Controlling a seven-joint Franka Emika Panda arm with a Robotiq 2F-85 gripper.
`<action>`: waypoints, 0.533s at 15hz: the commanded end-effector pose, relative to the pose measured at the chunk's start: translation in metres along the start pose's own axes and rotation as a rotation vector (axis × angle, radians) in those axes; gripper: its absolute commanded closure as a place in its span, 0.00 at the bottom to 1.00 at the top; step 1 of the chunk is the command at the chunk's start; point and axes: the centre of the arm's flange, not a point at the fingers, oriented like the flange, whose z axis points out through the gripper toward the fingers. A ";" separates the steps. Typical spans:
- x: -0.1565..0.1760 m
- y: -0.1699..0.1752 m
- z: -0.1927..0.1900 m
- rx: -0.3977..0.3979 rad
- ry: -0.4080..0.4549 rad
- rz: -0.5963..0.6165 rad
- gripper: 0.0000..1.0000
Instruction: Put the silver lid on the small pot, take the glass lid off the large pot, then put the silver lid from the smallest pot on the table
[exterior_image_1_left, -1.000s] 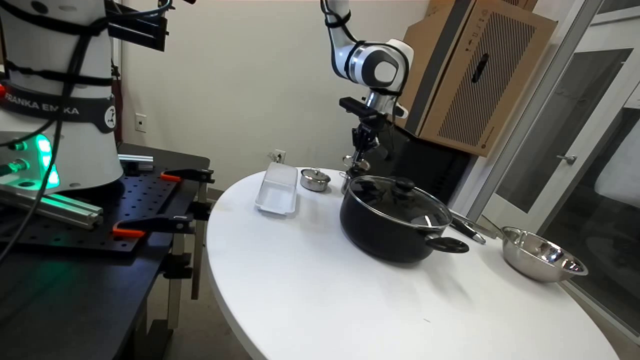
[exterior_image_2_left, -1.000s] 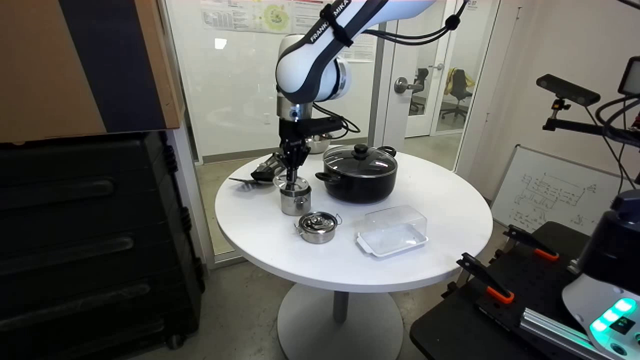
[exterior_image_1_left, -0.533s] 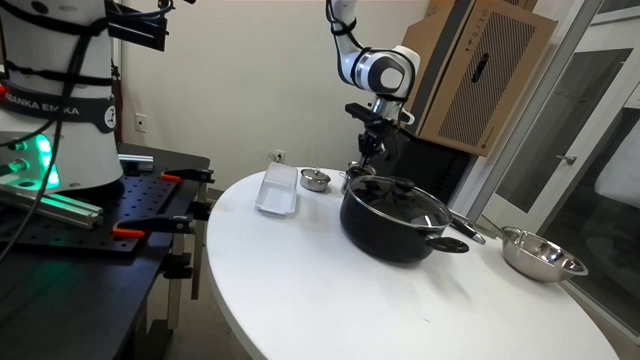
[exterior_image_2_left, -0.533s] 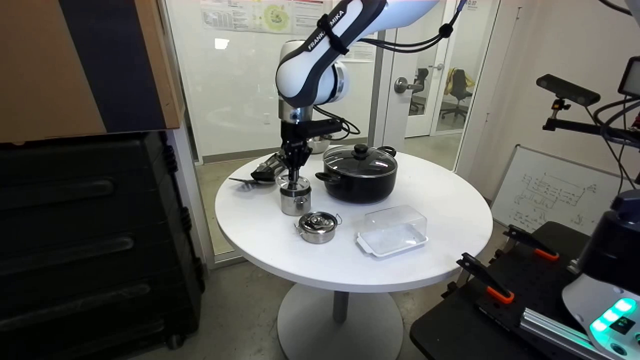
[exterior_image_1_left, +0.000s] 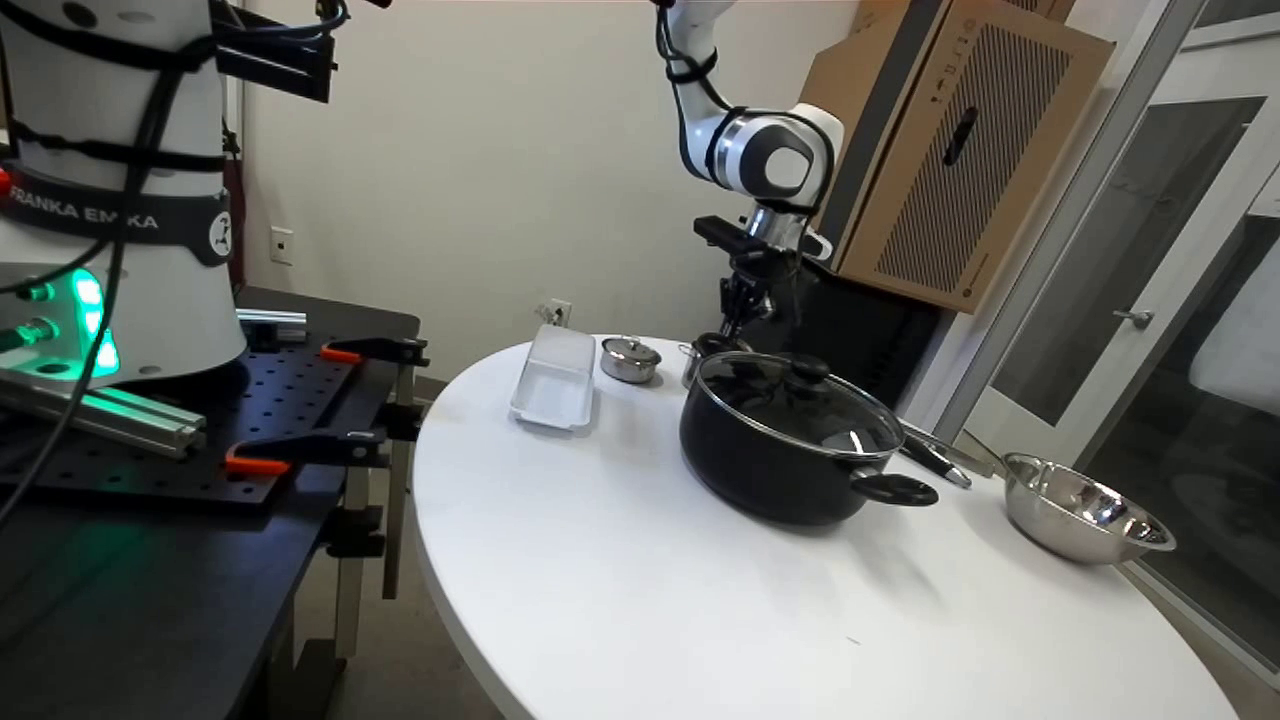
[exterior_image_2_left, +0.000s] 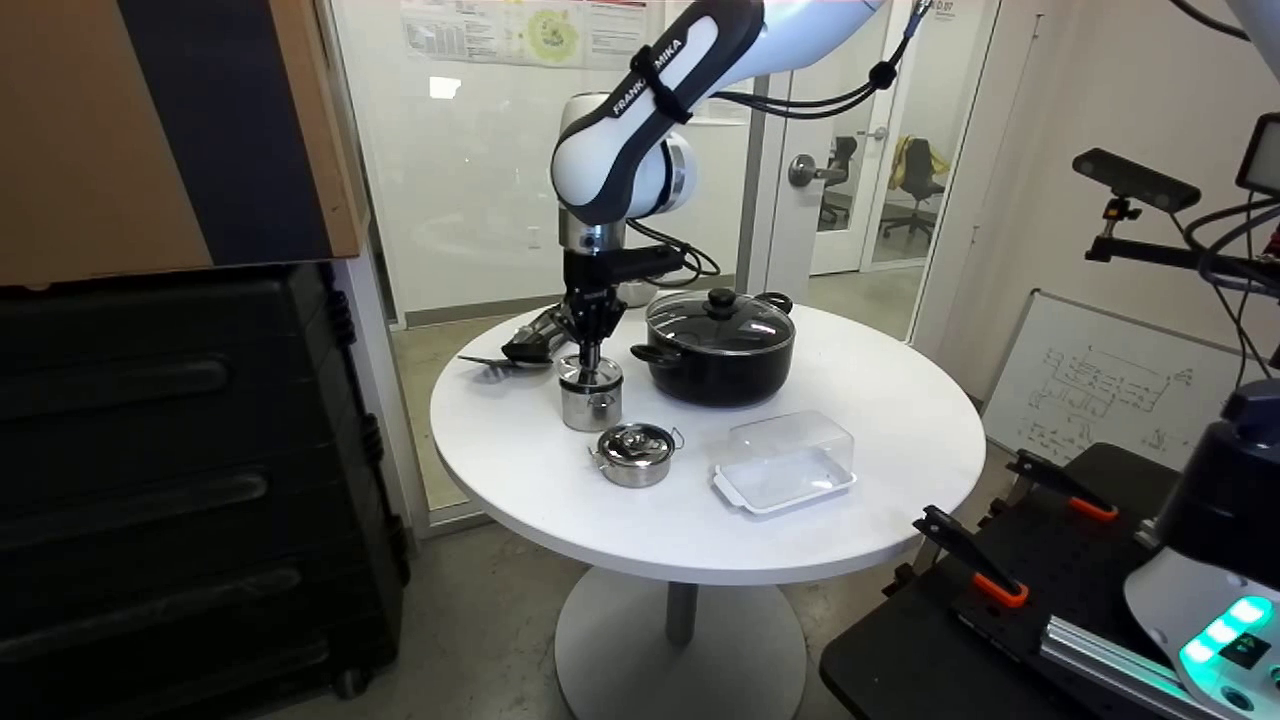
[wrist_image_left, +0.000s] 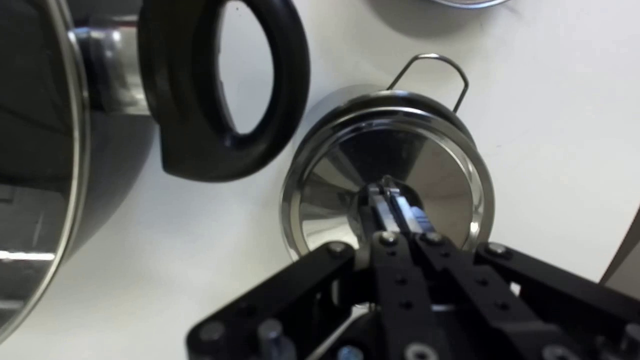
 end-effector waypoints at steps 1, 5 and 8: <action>0.008 0.000 0.004 -0.018 -0.021 0.023 1.00; 0.007 0.001 0.006 -0.021 -0.026 0.030 1.00; 0.007 0.000 0.007 -0.022 -0.028 0.031 1.00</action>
